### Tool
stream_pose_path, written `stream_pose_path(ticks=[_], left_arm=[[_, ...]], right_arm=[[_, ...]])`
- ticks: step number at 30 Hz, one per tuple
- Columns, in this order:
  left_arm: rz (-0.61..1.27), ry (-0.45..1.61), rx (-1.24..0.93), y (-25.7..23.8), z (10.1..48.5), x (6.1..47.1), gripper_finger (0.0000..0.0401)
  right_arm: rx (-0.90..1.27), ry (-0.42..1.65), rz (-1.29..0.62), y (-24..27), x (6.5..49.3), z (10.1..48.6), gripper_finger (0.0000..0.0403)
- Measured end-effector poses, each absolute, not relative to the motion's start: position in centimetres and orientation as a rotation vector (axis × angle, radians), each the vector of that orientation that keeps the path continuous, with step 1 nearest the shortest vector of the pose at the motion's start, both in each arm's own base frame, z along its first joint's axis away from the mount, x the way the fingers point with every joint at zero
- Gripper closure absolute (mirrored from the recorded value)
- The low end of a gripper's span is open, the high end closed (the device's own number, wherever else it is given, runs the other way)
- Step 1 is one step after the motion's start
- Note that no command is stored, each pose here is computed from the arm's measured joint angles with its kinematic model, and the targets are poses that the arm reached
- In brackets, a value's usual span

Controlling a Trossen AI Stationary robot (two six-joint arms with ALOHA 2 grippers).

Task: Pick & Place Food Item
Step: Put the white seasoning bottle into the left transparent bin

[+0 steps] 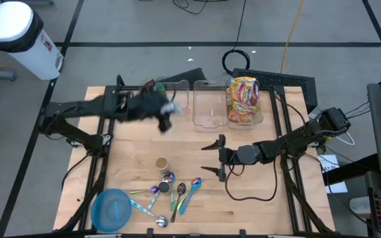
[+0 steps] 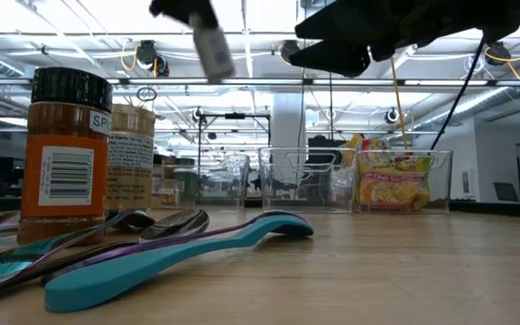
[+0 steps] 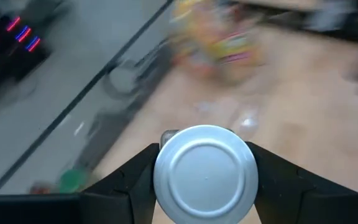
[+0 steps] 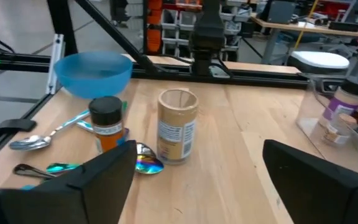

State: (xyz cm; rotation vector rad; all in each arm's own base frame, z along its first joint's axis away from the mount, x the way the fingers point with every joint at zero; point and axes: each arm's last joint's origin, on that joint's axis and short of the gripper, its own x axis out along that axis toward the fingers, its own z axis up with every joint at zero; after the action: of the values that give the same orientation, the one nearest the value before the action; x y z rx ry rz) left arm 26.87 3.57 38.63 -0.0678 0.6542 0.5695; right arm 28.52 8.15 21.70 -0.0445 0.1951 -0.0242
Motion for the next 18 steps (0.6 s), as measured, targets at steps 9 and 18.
stream_pose_path(ticks=[9,18], left_arm=[[0.693,0.790,-0.325,13.9,34.4,28.0,0.0193],[0.722,0.977,-0.372,18.0,28.5,30.3,0.0193]], right_arm=[[-0.023,0.199,-0.025,8.2,28.5,21.7,0.0078],[-0.033,0.213,-0.023,8.2,28.5,21.5,0.0078]])
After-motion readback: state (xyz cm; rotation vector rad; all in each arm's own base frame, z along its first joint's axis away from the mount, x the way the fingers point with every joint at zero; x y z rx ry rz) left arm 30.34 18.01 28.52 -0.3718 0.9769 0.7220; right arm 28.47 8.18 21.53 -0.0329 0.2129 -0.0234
